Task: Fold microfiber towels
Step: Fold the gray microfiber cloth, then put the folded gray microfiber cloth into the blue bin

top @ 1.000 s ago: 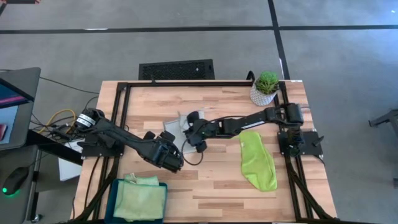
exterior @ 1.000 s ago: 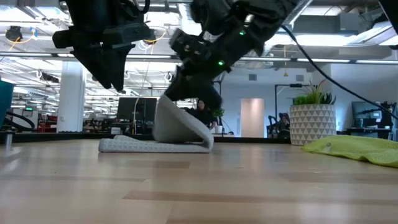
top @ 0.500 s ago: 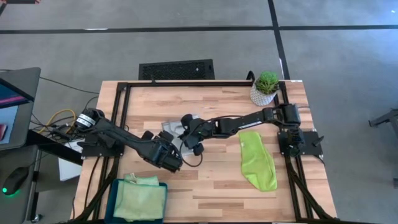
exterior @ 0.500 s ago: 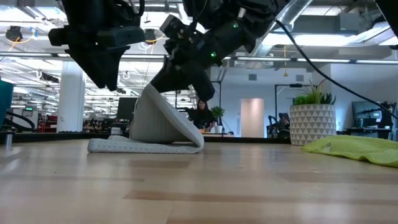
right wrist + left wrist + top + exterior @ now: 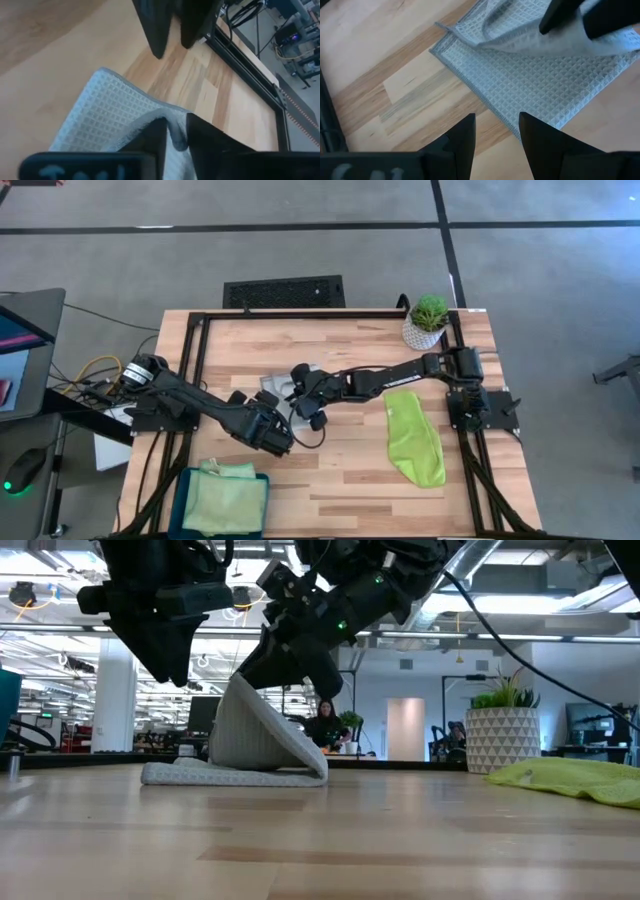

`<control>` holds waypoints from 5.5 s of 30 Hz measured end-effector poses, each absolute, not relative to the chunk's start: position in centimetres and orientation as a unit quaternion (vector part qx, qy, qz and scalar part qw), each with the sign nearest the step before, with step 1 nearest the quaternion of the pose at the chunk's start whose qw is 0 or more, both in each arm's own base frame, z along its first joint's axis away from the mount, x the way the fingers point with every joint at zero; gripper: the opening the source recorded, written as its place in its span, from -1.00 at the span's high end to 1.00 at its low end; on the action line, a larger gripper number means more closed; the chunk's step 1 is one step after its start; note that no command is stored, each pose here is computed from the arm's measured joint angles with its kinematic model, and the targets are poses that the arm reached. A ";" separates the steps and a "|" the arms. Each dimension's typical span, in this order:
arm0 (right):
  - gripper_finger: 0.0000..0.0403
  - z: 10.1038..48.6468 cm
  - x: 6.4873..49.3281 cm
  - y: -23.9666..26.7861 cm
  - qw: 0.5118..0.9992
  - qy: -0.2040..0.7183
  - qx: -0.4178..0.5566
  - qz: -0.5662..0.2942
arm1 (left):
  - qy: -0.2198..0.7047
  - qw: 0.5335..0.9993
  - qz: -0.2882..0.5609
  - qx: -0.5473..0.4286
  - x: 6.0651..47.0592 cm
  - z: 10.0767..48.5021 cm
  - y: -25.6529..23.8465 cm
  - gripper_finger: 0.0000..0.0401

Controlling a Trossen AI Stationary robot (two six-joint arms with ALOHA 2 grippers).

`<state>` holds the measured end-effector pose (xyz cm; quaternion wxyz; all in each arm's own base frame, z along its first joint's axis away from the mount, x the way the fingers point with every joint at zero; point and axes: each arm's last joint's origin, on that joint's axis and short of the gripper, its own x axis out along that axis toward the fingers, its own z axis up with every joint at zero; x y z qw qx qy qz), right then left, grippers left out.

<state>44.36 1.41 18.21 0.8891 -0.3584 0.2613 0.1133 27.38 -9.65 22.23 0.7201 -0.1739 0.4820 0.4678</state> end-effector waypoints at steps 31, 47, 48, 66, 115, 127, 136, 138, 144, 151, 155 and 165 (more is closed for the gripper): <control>-0.24 25.7 36.5 5.6 0.878 0.397 -0.240 0.118 | 0.487 0.825 0.267 -0.105 30.8 21.8 -10.5 0.28; -0.24 25.9 34.7 7.9 0.882 0.388 -0.226 0.146 | 0.466 0.869 0.162 0.027 29.6 15.3 -9.9 0.28; -0.24 26.0 34.7 7.9 0.882 0.386 -0.225 0.146 | 0.467 0.868 0.163 0.033 29.5 15.1 -9.8 0.28; -0.24 26.0 34.9 7.4 0.885 0.385 -0.222 0.137 | 0.467 0.865 0.158 0.097 29.9 12.0 -9.5 0.28; -0.24 25.8 35.0 5.7 0.884 0.406 -0.202 0.113 | 0.668 0.722 0.119 -0.136 25.3 28.1 -17.0 1.00; -0.24 25.8 35.0 5.7 0.885 0.404 -0.202 0.113 | 0.676 0.694 0.146 -0.199 22.5 28.6 -20.6 1.00; -0.24 25.8 35.0 5.7 0.888 0.406 -0.187 0.106 | 0.676 0.675 0.126 -0.267 21.0 28.7 -23.5 1.00; -0.24 25.8 35.0 5.7 0.889 0.406 -0.184 0.105 | 0.668 0.674 0.112 -0.294 20.9 28.9 -24.3 1.00; -0.24 25.8 35.0 5.7 0.890 0.407 -0.179 0.103 | 0.653 0.670 0.102 -0.338 20.4 28.0 -26.5 1.00; -0.24 25.8 35.0 5.9 0.891 0.401 -0.163 0.137 | 0.689 0.642 0.117 -0.315 19.9 25.5 -28.4 1.00; -0.24 25.8 35.0 6.1 0.890 0.399 -0.153 0.157 | 0.701 0.632 0.112 -0.311 20.1 24.3 -29.3 1.00; -0.24 25.9 35.1 6.2 0.891 0.391 -0.140 0.182 | 0.697 0.619 0.146 -0.332 20.0 23.3 -30.0 0.95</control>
